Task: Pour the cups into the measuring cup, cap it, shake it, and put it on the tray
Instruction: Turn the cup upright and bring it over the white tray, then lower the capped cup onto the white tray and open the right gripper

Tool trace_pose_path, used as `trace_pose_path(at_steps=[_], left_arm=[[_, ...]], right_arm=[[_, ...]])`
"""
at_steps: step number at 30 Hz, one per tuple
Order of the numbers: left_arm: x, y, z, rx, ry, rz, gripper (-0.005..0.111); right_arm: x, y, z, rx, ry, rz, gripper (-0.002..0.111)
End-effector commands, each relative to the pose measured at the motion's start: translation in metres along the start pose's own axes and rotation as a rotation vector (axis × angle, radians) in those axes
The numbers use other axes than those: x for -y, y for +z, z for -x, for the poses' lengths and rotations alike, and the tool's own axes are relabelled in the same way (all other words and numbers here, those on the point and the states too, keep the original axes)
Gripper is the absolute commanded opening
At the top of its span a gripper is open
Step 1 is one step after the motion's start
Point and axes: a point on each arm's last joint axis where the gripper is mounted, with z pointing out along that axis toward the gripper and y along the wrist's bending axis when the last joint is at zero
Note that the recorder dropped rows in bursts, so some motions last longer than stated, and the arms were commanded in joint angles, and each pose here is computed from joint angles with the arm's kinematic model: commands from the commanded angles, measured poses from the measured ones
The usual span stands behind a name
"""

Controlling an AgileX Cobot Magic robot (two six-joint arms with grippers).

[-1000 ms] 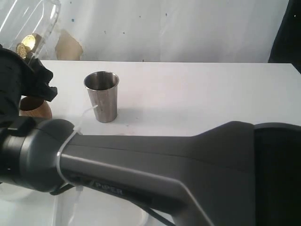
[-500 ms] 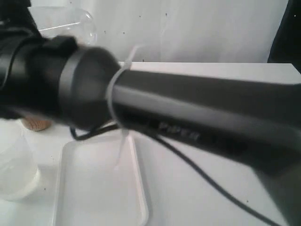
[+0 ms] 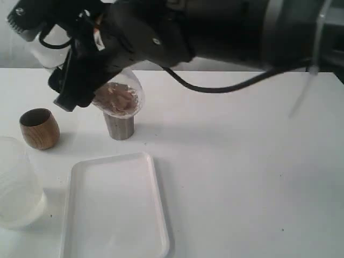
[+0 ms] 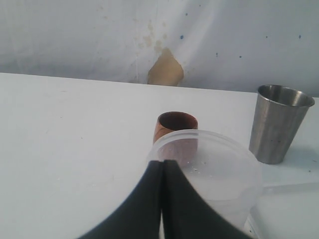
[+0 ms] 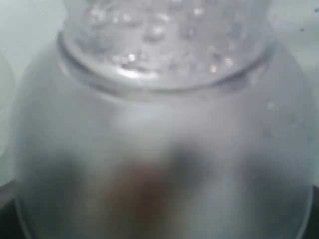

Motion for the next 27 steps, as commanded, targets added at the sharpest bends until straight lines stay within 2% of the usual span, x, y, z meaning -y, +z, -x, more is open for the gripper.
trace_pose_path(at_steps=[1,7,16,27], left_arm=[[0.0,0.0,-0.001,0.001,0.009,-0.003,0.0],[0.0,0.0,-0.001,0.001,0.009,-0.003,0.0],[0.0,0.0,-0.001,0.001,0.009,-0.003,0.0],[0.0,0.0,-0.001,0.001,0.009,-0.003,0.0]], right_arm=[[0.01,-0.017,-0.017,0.142,0.097,-0.011,0.0],[0.002,-0.027,-0.053,0.337,0.273,-0.026,0.0],[-0.033,-0.026,-0.108,0.489,0.49,0.031,0.0],[-0.053,-0.012,-0.142,0.377,0.494,0.066,0.0]])
